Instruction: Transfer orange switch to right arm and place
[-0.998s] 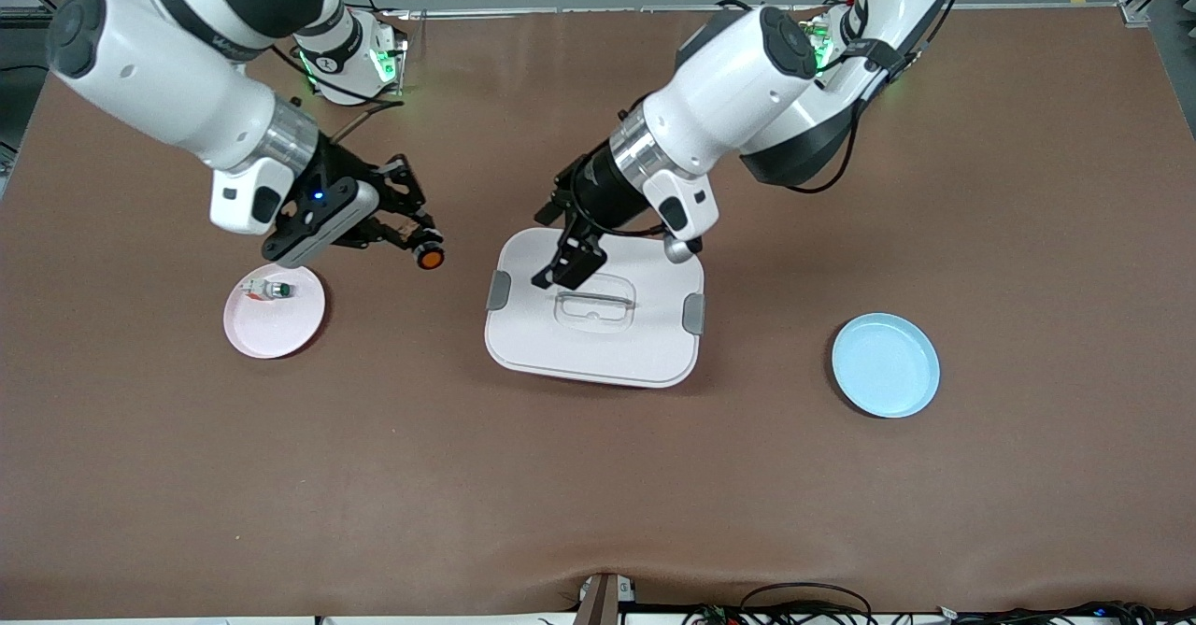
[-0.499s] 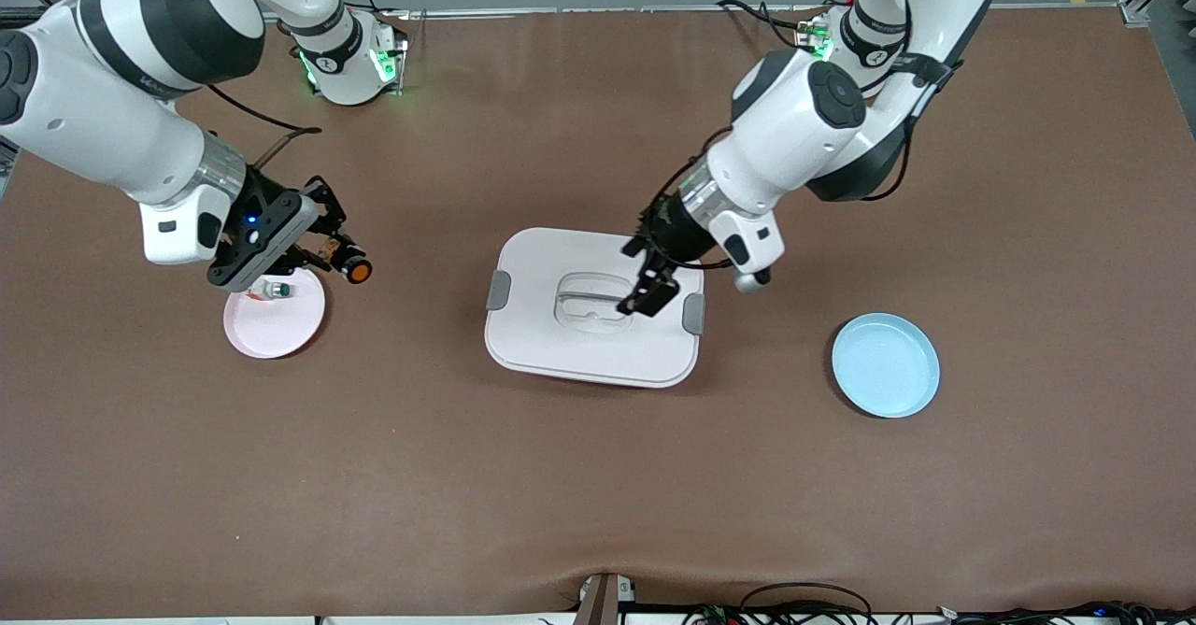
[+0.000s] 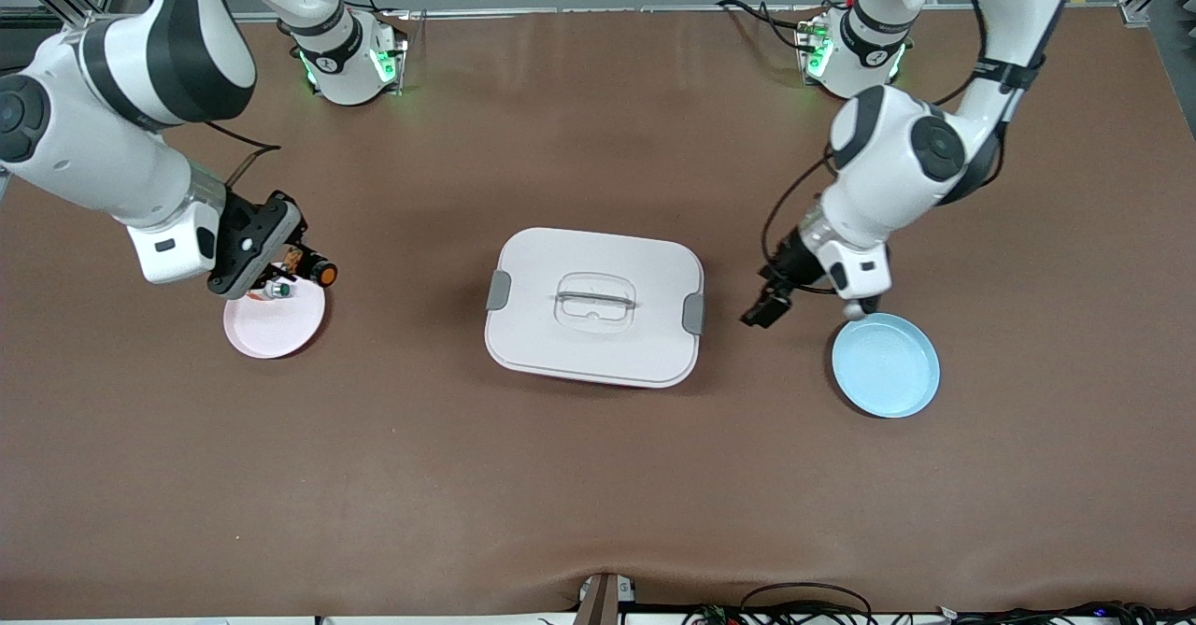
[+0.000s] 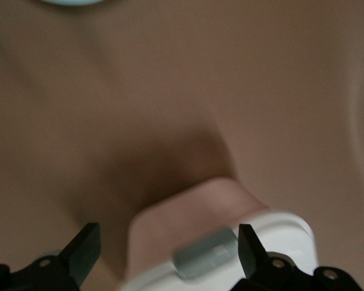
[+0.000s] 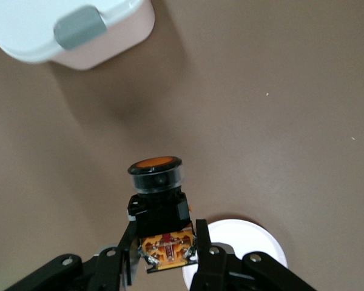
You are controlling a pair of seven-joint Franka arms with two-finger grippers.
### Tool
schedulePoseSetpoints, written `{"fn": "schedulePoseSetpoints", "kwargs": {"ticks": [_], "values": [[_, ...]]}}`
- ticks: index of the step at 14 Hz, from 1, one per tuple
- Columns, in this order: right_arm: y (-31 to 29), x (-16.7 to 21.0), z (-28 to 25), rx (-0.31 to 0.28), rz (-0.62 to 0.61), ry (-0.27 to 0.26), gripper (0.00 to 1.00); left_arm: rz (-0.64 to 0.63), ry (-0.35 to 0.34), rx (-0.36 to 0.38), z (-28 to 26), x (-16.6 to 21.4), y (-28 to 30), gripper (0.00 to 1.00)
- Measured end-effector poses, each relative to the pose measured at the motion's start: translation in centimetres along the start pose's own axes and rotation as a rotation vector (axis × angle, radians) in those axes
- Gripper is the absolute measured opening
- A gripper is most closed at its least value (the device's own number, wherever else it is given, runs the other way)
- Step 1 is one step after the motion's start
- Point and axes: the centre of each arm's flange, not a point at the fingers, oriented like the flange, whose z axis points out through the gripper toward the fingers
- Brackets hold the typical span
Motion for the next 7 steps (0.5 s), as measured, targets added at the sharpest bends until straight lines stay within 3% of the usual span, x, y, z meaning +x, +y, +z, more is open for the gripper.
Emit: {"fn": "schedulePoseSetpoints", "kwargs": {"ticks": [4,7], "values": [[2.3,-4.3,3.0,-0.051,-0.157,-0.045,0.40,0.192,0.014,0.072,-2.2,6.9,-3.4,1.00],[3.5,-7.2,5.9,-0.041,-0.253,-0.087,0.40,0.526,0.104,0.169,-5.3,9.9,-4.8,1.00]]}}
